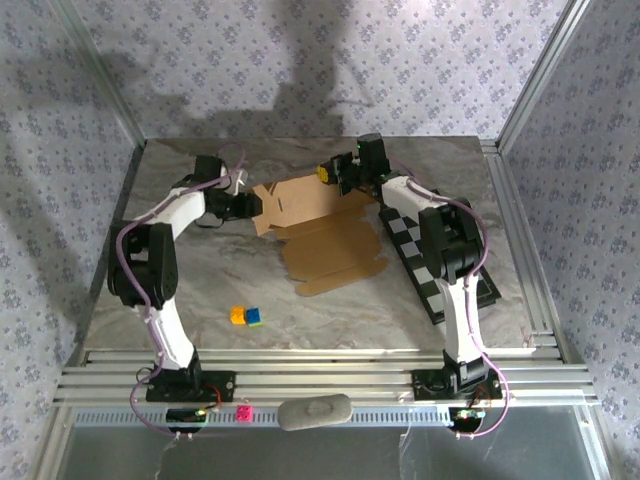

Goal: Fold the paper box

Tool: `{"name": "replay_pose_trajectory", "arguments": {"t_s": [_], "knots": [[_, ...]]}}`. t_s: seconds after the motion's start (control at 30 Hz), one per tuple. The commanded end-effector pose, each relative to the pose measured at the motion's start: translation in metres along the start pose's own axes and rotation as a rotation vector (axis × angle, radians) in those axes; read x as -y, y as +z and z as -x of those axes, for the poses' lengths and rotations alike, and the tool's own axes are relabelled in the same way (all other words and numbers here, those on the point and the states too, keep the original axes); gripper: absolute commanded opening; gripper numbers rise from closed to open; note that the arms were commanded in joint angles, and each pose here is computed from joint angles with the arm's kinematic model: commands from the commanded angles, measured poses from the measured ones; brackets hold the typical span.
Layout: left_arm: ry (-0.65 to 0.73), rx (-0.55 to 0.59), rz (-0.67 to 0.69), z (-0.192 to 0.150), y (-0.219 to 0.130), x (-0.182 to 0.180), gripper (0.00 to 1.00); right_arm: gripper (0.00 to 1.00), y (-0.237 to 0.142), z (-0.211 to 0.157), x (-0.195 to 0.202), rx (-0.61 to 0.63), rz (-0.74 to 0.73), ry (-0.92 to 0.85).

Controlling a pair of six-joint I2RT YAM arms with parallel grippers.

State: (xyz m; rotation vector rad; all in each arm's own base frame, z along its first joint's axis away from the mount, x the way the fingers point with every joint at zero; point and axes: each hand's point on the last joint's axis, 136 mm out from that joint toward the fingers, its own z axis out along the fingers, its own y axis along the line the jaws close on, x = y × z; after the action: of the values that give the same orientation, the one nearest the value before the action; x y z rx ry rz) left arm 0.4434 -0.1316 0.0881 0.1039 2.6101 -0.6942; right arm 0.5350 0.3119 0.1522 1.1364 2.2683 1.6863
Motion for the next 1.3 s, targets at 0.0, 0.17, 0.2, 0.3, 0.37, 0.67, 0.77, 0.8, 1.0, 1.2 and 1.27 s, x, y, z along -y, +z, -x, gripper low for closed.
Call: {"name": "replay_pose_trajectory", "arguments": {"t_s": [0.0,0.17,0.2,0.3,0.37,0.67,0.77,0.8,1.0,1.2,1.27], "knots": [[0.046,0.061,-0.069,0.029,-0.002,0.02,0.53,0.0,0.002,0.001,-0.002,-0.01,-0.007,0.0],[0.042,0.041,-0.056,0.028,0.008,0.018,0.43,0.0,0.003,0.002,-0.002,-0.007,-0.008,0.0],[0.037,0.043,-0.051,0.028,0.008,0.017,0.4,0.0,0.003,0.002,-0.002,-0.006,-0.008,0.001],[0.027,0.048,-0.052,0.028,0.011,0.017,0.34,0.0,0.004,0.003,-0.003,-0.006,-0.008,0.002],[0.03,0.047,-0.051,0.028,0.012,0.02,0.33,0.0,0.005,0.003,-0.003,-0.006,-0.007,0.004],[0.013,0.05,-0.006,0.028,0.016,0.023,0.18,0.0,0.007,0.004,-0.004,-0.003,-0.007,0.003],[-0.022,0.06,0.083,0.027,0.015,0.013,0.07,0.0,0.007,0.004,-0.005,0.001,-0.007,0.005],[-0.033,0.061,0.104,0.026,0.015,0.01,0.04,0.0,0.006,0.004,-0.006,0.005,-0.003,0.002],[-0.132,0.145,0.349,0.025,0.0,0.0,0.0,0.0,0.004,0.002,-0.015,0.034,0.041,-0.017],[-0.258,0.222,0.581,0.02,-0.021,0.001,0.0,0.0,0.002,-0.001,-0.015,0.064,0.116,-0.04],[-0.3,0.245,0.609,0.022,-0.024,0.003,0.0,0.0,0.002,-0.001,-0.015,0.066,0.147,-0.041]]}}
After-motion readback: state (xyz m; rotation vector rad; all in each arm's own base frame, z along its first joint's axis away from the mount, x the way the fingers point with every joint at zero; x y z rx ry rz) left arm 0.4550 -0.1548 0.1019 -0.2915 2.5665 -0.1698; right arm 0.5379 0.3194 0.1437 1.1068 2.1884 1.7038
